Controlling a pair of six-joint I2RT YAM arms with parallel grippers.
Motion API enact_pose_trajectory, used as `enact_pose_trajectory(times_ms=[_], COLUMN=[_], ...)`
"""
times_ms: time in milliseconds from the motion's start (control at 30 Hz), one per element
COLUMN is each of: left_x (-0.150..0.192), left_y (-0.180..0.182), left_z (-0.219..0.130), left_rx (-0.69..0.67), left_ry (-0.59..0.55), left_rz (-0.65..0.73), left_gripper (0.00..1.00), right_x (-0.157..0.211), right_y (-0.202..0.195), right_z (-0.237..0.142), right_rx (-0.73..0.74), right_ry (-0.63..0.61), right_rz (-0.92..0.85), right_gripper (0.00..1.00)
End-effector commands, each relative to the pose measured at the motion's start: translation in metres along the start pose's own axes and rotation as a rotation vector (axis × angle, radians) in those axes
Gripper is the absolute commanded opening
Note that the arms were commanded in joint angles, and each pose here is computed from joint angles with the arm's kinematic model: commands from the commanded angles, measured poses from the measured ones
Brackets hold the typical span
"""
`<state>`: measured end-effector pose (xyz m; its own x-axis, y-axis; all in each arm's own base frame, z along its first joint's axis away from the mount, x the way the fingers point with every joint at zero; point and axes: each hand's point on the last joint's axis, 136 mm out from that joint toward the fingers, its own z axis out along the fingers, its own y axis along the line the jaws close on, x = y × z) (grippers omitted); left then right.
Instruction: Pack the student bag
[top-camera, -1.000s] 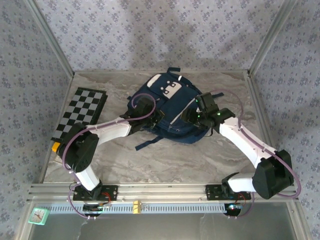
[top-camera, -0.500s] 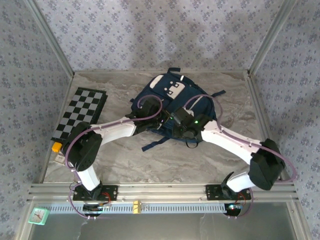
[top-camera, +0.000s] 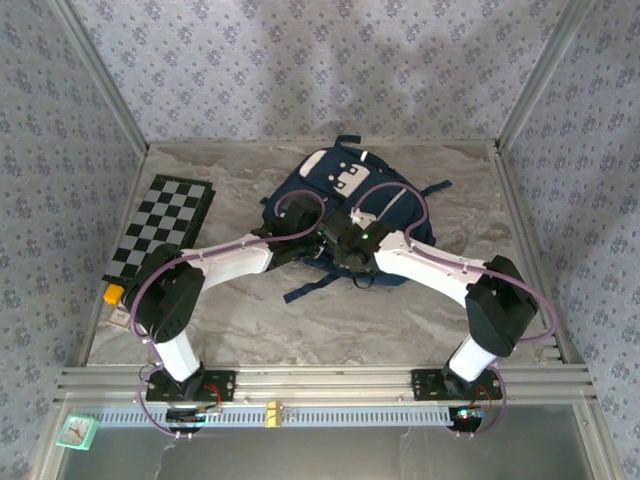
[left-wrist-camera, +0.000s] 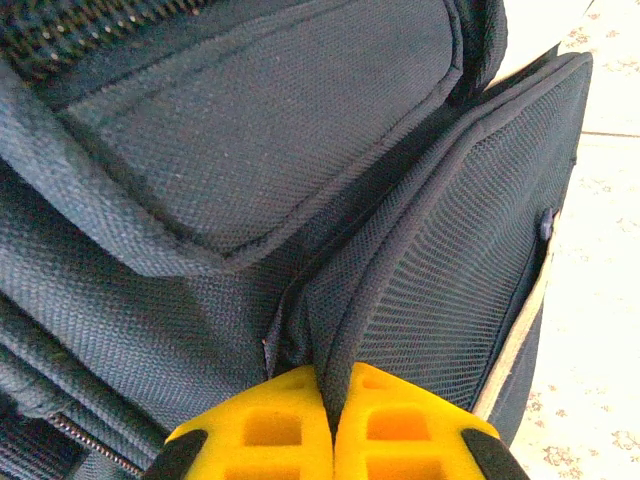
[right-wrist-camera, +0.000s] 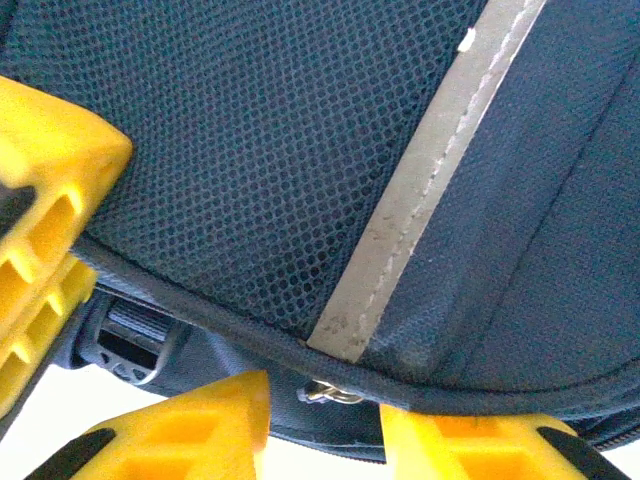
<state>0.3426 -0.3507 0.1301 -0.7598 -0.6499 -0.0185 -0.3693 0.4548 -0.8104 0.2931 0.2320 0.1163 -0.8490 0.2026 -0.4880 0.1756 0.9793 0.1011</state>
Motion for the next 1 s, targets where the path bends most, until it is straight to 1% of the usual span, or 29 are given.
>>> enact_pose_trajectory(times_ms=[0,133,267,333,367,433,567,667,767,867,967], left_x=[0.015,0.009,0.008,0.008,0.007,0.007,0.007,0.006,0.006,0.003,-0.005], left_y=[-0.032,-0.029,-0.031,-0.031,-0.031,-0.033,-0.034,-0.034,-0.034,-0.032,-0.027], left_z=[-0.018,-0.02,-0.022,-0.022,-0.022,-0.022,-0.025,-0.026,-0.027,-0.028,-0.03], left_rx=[0.094,0.082,0.088,0.087,0.089,0.094,0.094,0.095,0.092,0.08,0.059], left_ry=[0.041,0.022,0.02,0.02,0.018,0.018,0.015,0.01,0.007,-0.006,-0.032], left_rz=[0.023,0.026,0.037,0.04,0.038,0.037,0.04,0.043,0.047,0.056,0.074], left_gripper=[0.0,0.0,0.0,0.0,0.0,0.0,0.0,0.0,0.0,0.0,0.0], right_x=[-0.02,-0.011,-0.004,-0.006,0.002,0.001,-0.003,-0.013,-0.018,-0.015,-0.011], right_y=[-0.005,-0.021,-0.035,-0.025,-0.022,-0.014,-0.009,0.001,-0.001,-0.01,-0.024], right_z=[-0.004,-0.008,-0.012,-0.012,-0.004,0.0,0.006,0.007,0.005,0.004,-0.001], right_rx=[0.066,0.094,0.117,0.067,0.045,0.016,0.035,0.003,0.027,0.061,0.097], right_ry=[-0.085,-0.065,-0.038,-0.039,-0.021,-0.018,-0.025,-0.047,-0.062,-0.054,-0.039], right_rz=[0.042,0.025,0.01,0.002,-0.022,-0.036,-0.057,-0.069,-0.096,-0.114,-0.127], right_gripper=[0.32,0.24,0.23,0.22,0.23,0.23,0.24,0.23,0.15,0.07,0.03])
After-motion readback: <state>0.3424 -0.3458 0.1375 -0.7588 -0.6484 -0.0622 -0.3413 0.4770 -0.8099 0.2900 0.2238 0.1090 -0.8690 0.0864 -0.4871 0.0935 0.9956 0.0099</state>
